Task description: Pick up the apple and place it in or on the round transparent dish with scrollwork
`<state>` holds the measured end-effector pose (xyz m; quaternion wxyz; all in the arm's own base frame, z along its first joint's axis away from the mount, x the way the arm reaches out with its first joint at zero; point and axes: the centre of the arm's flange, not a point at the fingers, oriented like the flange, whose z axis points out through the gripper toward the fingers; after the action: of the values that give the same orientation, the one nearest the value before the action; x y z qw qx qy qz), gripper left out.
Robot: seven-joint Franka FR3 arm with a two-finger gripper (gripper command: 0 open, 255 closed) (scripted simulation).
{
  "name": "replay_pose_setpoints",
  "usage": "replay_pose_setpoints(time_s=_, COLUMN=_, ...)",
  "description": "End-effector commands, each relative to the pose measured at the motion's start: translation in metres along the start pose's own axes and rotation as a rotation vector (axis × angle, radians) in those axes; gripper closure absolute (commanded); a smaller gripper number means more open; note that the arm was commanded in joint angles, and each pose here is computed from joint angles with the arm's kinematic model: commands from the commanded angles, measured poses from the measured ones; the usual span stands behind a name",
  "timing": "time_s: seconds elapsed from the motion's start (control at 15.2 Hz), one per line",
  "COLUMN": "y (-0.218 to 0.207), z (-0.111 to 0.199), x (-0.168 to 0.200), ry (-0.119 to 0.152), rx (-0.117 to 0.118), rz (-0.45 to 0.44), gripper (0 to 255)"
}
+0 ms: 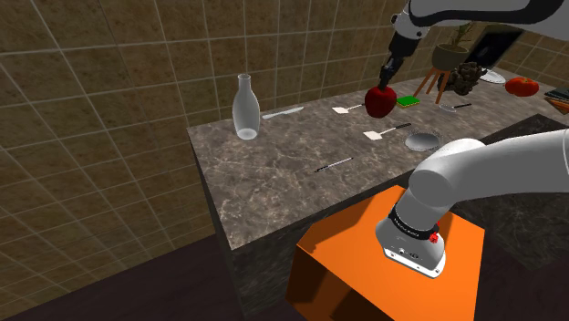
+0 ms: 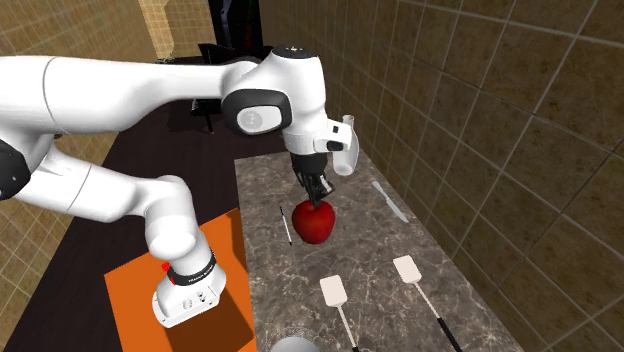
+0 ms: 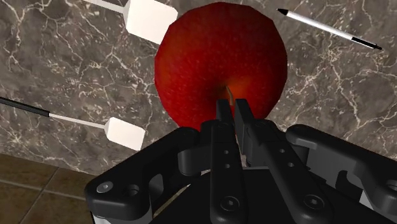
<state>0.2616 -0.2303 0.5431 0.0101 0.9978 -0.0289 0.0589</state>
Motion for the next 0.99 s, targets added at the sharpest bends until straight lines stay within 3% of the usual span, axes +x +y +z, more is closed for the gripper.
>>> replay_pose_setpoints(time_s=0.0, y=0.018, z=-0.006, x=-0.017, ry=-0.001, rx=0.0, rz=-0.002, gripper=255)
replay_pose_setpoints(time_s=0.92, y=0.142, z=-0.045, x=-0.148, ry=-0.001, rx=0.0, rz=-0.002, gripper=255)
